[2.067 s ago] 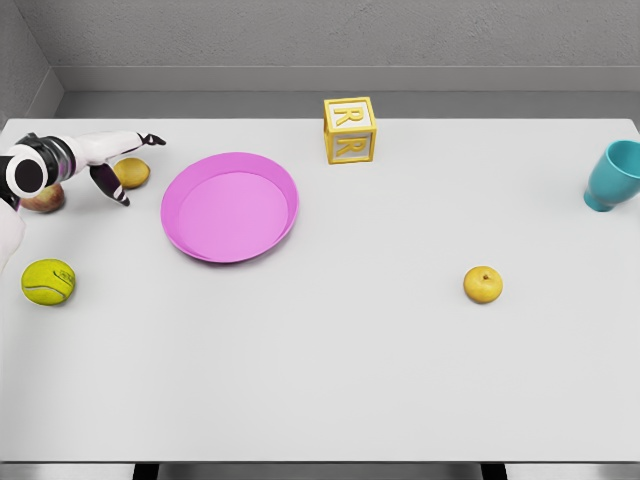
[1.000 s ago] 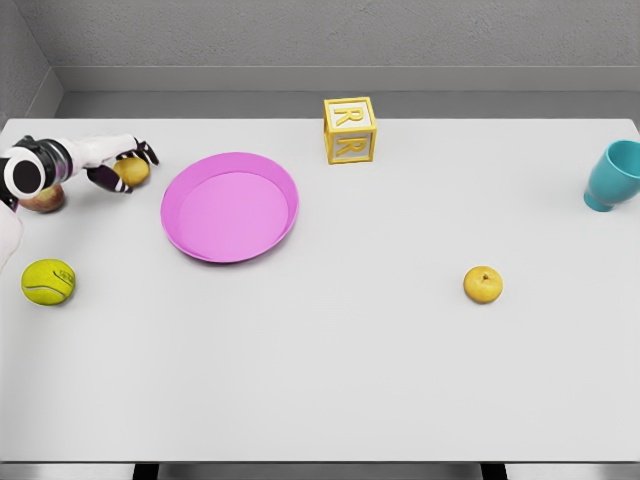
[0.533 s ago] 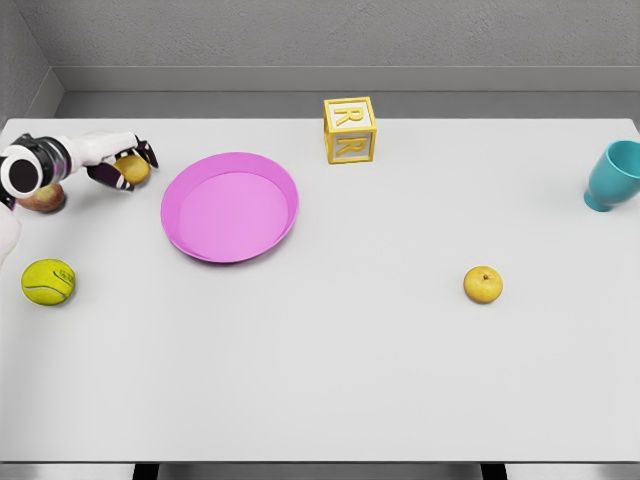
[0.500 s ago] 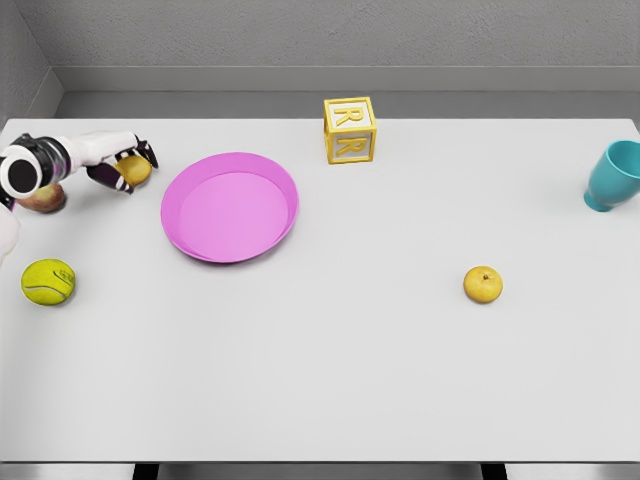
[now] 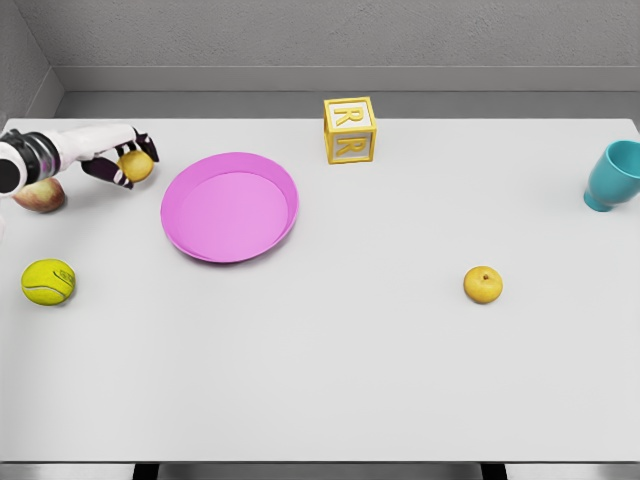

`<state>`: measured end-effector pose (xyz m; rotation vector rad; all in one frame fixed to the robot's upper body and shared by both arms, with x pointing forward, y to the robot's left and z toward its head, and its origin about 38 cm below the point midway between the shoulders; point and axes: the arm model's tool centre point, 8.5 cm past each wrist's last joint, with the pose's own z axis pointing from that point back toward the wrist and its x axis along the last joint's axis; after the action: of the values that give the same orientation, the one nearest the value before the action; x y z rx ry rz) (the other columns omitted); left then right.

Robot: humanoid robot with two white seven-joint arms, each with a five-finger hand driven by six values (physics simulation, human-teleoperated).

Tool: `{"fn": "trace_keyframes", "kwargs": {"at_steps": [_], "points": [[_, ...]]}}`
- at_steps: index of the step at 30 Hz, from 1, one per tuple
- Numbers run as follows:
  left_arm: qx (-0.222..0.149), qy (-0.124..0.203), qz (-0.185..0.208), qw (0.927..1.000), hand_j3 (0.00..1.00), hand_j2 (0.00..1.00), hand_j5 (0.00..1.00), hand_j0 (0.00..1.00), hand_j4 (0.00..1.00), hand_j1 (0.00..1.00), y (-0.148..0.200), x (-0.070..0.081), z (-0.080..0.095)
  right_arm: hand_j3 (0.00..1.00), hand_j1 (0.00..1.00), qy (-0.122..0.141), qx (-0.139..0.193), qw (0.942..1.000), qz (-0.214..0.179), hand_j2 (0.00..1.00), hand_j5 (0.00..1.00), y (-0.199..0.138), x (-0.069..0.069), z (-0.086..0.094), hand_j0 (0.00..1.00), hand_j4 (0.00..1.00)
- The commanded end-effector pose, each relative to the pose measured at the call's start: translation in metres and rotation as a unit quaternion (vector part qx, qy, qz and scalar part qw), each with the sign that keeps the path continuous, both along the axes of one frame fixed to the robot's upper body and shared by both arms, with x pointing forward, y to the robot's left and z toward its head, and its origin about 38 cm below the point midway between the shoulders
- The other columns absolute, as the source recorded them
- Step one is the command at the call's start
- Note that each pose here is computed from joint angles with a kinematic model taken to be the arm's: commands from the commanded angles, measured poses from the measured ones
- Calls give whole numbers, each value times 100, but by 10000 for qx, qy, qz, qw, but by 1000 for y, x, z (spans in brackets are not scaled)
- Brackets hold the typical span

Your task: Put the lemon on the plate with left arm

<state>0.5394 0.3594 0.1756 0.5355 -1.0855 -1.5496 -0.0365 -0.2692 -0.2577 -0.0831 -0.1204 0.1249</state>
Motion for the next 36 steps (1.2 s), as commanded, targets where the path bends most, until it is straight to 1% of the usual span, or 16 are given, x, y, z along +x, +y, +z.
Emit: {"fn": "trace_keyframes", "kwargs": {"at_steps": [1, 3, 8, 11, 17, 18, 20, 22, 25, 28, 31, 32, 33, 34, 35, 36], "points": [[-77, -115, -106, 9998, 53, 53, 53, 53, 53, 53, -3, 0, 7, 100, 100, 0, -6, 10000, -2, 100, 100, 0, 0, 0, 100, 100], [-142, -131, -180, 9997, 53, 53, 53, 53, 53, 53, -6, 0, 7, 100, 100, 1, 2, 10000, -1, 100, 100, 0, 0, 0, 100, 100], [-228, -317, -378, 9985, 52, 52, 52, 52, 52, 52, -18, -2, 18, 100, 100, 0, -6, 10000, -2, 100, 100, 0, 0, 0, 100, 100], [-365, -471, -588, 9965, 52, 52, 52, 52, 52, 52, -31, -5, 25, 100, 100, -6, 3, 10000, -1, 100, 100, 0, 0, 0, 100, 100], [-415, -632, -915, 9929, 51, 51, 51, 51, 51, 51, -45, -10, 31, 100, 100, 1, 2, 10000, -1, 100, 100, 0, 0, 0, 100, 100], [-421, -624, -952, 9926, 51, 51, 51, 51, 51, 51, -48, -13, 28, 100, 100, 1, 2, 10000, -1, 100, 100, 0, 0, 0, 100, 100], [-442, -678, -1055, 9911, 51, 51, 51, 51, 51, 51, -56, -14, 30, 100, 100, 1, 2, 10000, -1, 100, 100, 0, 0, 0, 100, 100], [-439, -671, -1136, 9903, 51, 51, 51, 51, 51, 51, -61, -18, 26, 100, 100, 1, 2, 10000, -1, 100, 100, 0, 0, 0, 100, 100], [-393, -642, -1245, 9894, 51, 51, 51, 51, 51, 51, -69, -20, 23, 100, 100, -7, -5, 10000, -2, 100, 100, 0, 0, 0, 100, 100], [-442, -641, -1296, 9885, 52, 52, 52, 52, 52, 52, -73, -21, 22, 100, 100, 0, -6, 10000, -2, 100, 100, 0, 0, 0, 100, 100], [-435, -649, -1303, 9884, 57, 57, 57, 57, 57, 57, -73, -21, 23, 100, 100, -6, 3, 10000, -1, 100, 100, 0, 0, 0, 100, 100], [-448, -667, -1330, 9879, 61, 61, 61, 61, 61, 61, -74, -21, 24, 100, 100, 1, 2, 10000, -1, 100, 100, 0, 0, 0, 100, 100], [-541, -699, -1357, 9868, 66, 66, 66, 66, 66, 66, -76, -23, 27, 100, 100, -6, 3, 10000, -1, 100, 100, 0, 0, 0, 100, 100], [-603, -726, -1380, 9859, 77, 77, 77, 77, 77, 77, -76, -23, 29, 100, 100, -6, 3, 10000, -1, 100, 100, 0, 0, 0, 100, 100], [-625, -750, -1397, 9854, 82, 82, 82, 82, 82, 82, -76, -24, 31, 100, 100, 0, -6, 10000, -2, 100, 100, 0, 0, 0, 100, 100], [-715, -820, -1449, 9835, 88, 88, 88, 88, 88, 88, -78, -25, 38, 100, 100, 0, -6, 10000, -2, 100, 100, 0, 0, 0, 100, 100]]}}
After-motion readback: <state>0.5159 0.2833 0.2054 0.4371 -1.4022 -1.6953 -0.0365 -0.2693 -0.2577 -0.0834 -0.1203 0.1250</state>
